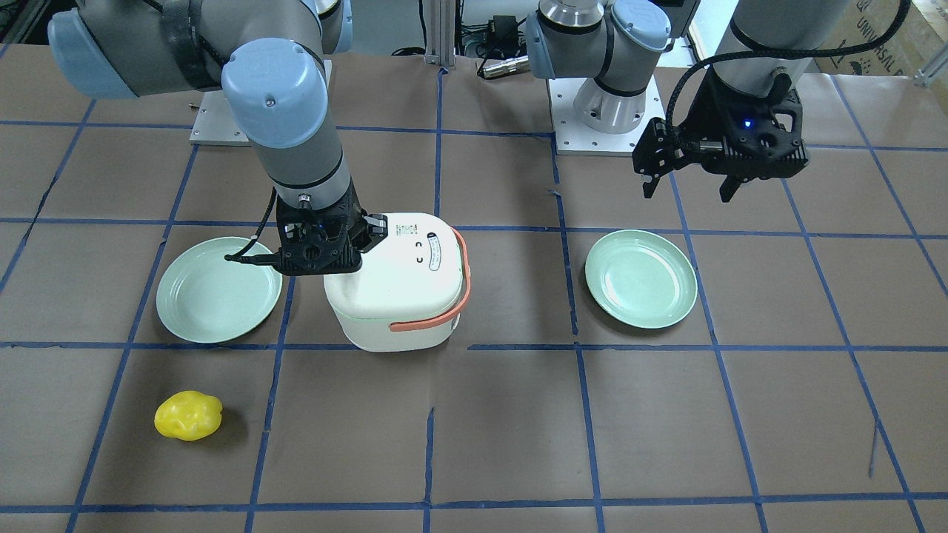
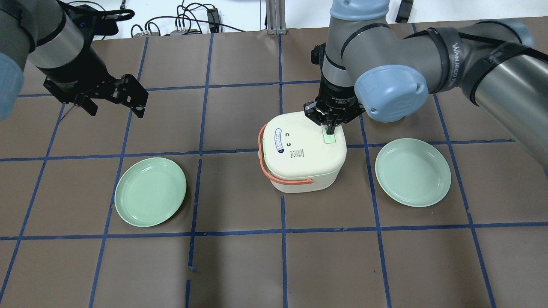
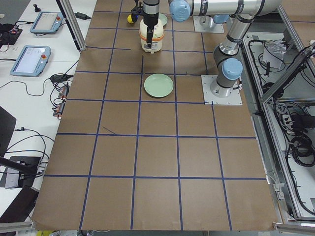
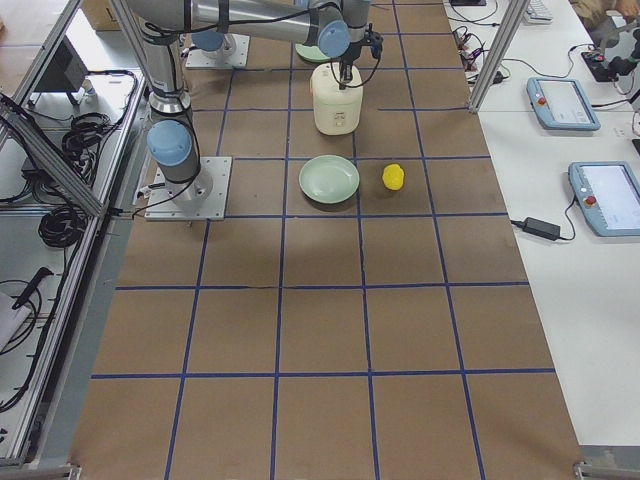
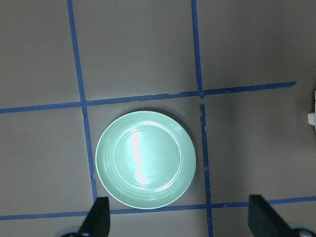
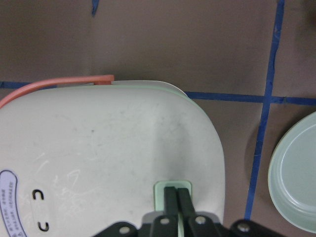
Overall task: Press rice cooker button
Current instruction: 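Press down on the green lid button with the right gripper, then lift the right gripper away as the cooker lid pops open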
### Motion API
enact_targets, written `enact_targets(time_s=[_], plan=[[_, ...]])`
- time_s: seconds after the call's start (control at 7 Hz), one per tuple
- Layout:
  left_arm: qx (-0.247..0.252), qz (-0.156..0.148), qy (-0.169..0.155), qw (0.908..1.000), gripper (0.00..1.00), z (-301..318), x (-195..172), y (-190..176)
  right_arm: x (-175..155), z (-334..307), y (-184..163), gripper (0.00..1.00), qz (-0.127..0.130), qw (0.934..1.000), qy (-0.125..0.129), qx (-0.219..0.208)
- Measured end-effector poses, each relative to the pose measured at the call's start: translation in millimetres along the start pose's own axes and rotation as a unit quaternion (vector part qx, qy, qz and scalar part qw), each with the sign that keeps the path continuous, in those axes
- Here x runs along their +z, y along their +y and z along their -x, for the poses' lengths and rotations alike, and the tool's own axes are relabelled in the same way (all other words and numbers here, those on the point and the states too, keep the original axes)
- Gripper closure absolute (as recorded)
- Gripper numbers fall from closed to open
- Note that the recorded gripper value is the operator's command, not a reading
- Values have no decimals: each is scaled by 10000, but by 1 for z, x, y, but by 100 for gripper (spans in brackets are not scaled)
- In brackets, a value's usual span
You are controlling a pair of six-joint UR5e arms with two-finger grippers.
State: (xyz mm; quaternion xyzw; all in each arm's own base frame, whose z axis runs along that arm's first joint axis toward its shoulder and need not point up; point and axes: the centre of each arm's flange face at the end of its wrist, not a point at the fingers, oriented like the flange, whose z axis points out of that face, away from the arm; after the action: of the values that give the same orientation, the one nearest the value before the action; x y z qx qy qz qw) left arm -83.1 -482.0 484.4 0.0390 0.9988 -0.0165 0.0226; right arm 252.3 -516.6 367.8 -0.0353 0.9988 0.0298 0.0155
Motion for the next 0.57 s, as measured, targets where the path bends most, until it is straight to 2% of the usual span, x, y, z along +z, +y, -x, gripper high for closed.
enact_targets(time_s=[0.29, 0.57], plan=[[0, 0, 0, 10000, 0, 0, 0, 0, -20, -2, -7, 9, -156, 9999, -23, 27], [0, 0, 0, 10000, 0, 0, 0, 0, -48, -15, -17, 8, -254, 9996, -44, 146]])
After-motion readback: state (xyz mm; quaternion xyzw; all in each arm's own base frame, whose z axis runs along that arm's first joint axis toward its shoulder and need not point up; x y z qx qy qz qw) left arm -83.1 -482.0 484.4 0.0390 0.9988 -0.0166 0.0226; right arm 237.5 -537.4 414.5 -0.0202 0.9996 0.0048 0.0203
